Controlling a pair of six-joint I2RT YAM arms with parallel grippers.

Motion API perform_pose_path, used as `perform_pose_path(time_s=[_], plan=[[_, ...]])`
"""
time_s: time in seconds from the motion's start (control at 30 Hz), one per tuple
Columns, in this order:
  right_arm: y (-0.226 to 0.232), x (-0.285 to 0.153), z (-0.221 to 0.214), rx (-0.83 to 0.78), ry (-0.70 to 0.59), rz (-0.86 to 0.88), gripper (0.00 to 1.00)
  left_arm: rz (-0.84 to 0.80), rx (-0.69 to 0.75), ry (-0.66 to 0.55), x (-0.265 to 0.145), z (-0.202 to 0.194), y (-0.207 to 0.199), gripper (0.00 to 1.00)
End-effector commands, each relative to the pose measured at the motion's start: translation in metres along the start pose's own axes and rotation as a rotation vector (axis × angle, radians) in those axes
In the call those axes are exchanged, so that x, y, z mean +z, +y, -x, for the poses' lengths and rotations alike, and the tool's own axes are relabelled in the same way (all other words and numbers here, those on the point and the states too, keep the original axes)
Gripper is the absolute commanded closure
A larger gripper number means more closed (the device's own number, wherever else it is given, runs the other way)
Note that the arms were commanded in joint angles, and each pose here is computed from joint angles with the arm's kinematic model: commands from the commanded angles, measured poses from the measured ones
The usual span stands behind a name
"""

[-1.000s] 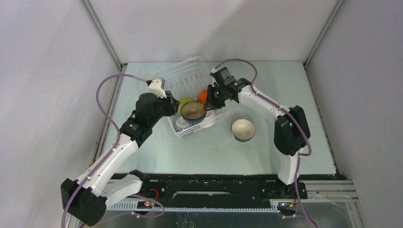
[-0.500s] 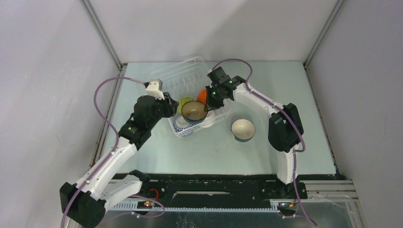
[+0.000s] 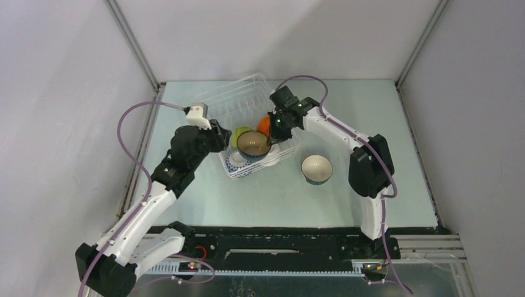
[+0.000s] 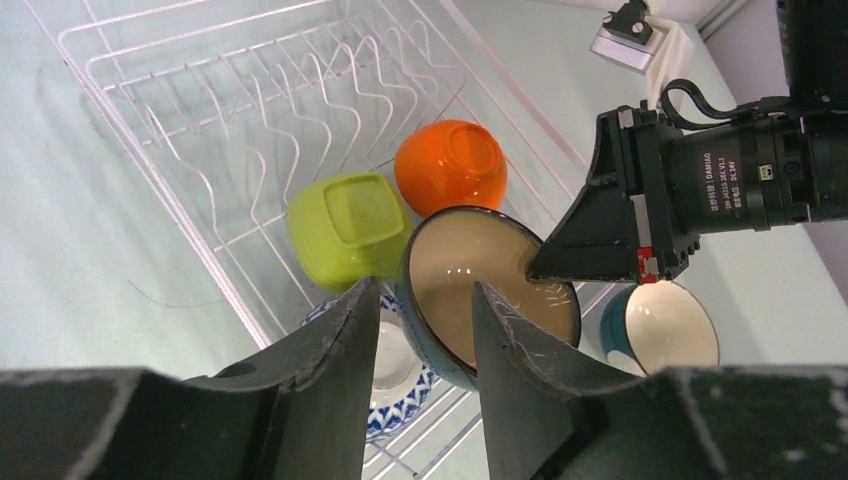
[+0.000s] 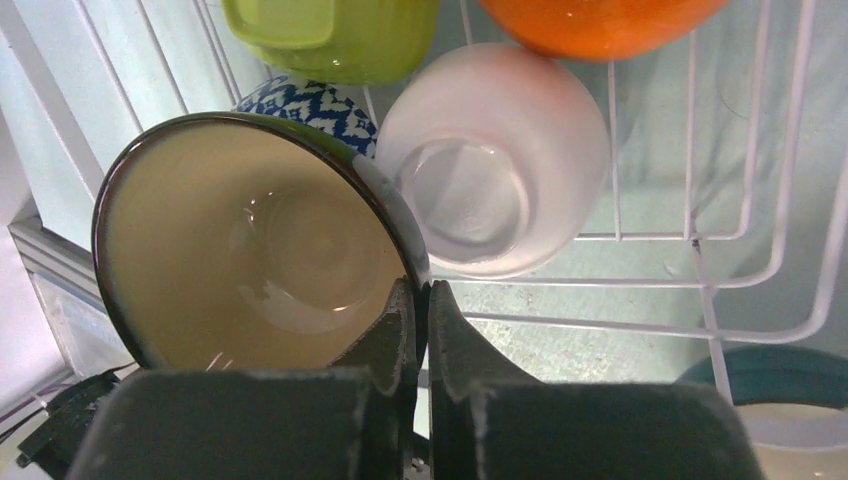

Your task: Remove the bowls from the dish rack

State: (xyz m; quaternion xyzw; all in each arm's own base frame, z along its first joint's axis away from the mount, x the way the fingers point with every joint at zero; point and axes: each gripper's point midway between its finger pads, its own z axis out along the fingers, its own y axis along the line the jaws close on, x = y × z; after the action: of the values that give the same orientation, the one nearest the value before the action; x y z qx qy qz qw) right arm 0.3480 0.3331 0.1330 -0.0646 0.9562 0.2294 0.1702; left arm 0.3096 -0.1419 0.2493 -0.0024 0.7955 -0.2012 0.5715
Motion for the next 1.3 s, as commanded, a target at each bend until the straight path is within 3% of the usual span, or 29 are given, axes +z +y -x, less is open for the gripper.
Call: perform_pose_path(time_s=[0.0,0.17,0.4,0.73,0.9,1.27], plan=[[0.038,-0.078,0.041,-0.053,-0.19,0.136,1.0,-0.001,-0.043,-0.069,-0.007,0.014,0.0,0.53],[0.023,-0.109,0.055,-0.047,-0.268,0.121,1.0,-0.014,-0.071,-0.089,-0.01,0.019,-0.004,0.51],[-0.009,-0.166,0.06,-0.006,-0.399,0.116,1.0,0.001,-0.103,-0.144,-0.017,0.026,0.002,0.4],[-0.093,-0.204,0.054,0.14,-0.48,0.017,1.0,-0.013,-0.13,-0.163,-0.02,0.024,0.001,0.01],[-0.152,-0.205,0.049,0.254,-0.531,-0.107,1.0,0.004,-0.167,-0.15,-0.024,0.016,0.005,0.0],[-0.24,-0.172,0.042,0.444,-0.493,-0.405,1.0,-0.037,-0.168,-0.073,-0.023,-0.003,-0.001,0.0]])
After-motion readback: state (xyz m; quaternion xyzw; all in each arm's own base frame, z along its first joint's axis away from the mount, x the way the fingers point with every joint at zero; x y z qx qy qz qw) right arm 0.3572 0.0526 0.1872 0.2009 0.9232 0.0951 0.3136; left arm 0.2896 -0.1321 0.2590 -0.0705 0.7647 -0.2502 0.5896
